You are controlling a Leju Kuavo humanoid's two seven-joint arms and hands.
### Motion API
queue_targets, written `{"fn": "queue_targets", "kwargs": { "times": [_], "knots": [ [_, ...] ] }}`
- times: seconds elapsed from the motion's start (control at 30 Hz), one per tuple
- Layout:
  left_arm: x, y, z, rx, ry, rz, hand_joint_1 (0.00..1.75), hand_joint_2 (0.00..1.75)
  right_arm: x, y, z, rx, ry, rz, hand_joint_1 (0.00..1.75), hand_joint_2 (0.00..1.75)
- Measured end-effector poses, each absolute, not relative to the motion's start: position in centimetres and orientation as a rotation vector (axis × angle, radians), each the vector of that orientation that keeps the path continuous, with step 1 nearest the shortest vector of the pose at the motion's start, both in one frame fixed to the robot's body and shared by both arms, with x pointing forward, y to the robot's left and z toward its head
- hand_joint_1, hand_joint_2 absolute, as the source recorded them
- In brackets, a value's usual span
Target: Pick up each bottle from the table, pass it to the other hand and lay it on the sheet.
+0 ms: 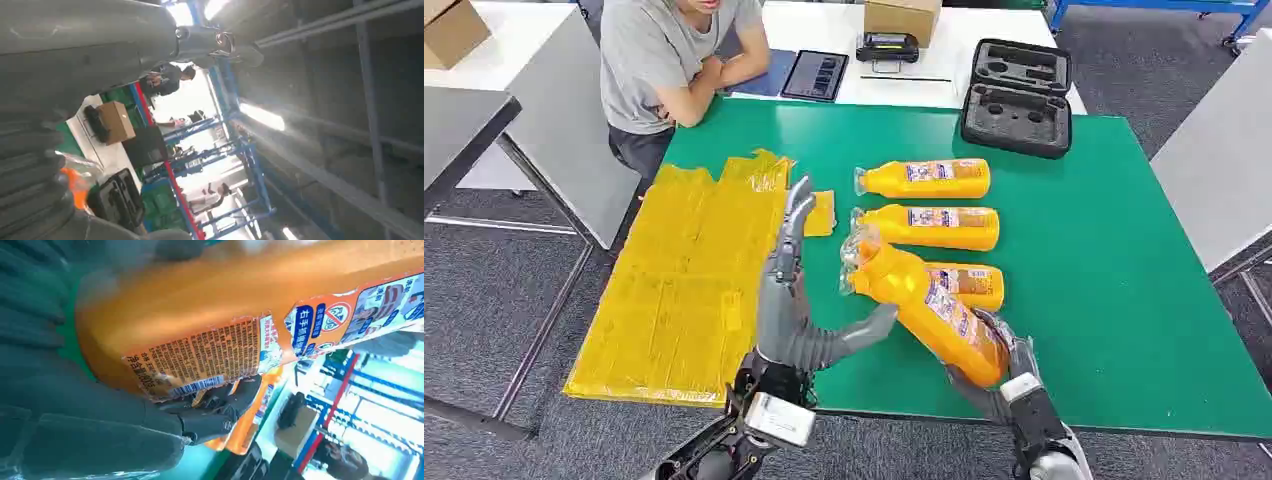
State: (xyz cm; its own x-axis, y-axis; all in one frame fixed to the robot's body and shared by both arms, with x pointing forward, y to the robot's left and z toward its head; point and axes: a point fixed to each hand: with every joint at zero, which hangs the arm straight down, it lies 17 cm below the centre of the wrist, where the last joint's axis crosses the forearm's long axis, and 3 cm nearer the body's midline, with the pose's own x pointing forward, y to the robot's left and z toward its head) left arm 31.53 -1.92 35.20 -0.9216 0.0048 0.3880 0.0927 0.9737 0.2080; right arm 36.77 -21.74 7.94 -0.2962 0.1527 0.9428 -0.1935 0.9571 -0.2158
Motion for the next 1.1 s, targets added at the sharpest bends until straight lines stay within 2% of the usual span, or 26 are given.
{"fn": "queue_targets", "kwargs": {
  "times": [0.6, 0.67, 0.83, 1.1],
  "knots": [
    [32.8, 1.7, 34.5, -0.069, -2.641, -0.152, 0.0, 1.75, 36.3, -21.6, 10.7, 0.093, -1.928, 0.161, 1.75, 1.75],
    [33.4, 1.8, 34.1, -0.137, -2.588, -0.108, 0.0, 1.75, 36.2, -21.5, 11.0, 0.105, -1.942, 0.139, 1.75, 1.75],
    [33.5, -1.7, 30.3, -0.624, -2.319, -0.135, 0.0, 1.75, 35.3, -21.4, 12.6, 0.174, -1.991, 0.059, 1.75, 1.75],
    [33.8, -2.9, 28.3, -0.697, -2.24, -0.162, 0.0, 1.75, 34.9, -20.7, 14.6, 0.251, -2.032, 0.011, 1.75, 1.75]
  ]
}}
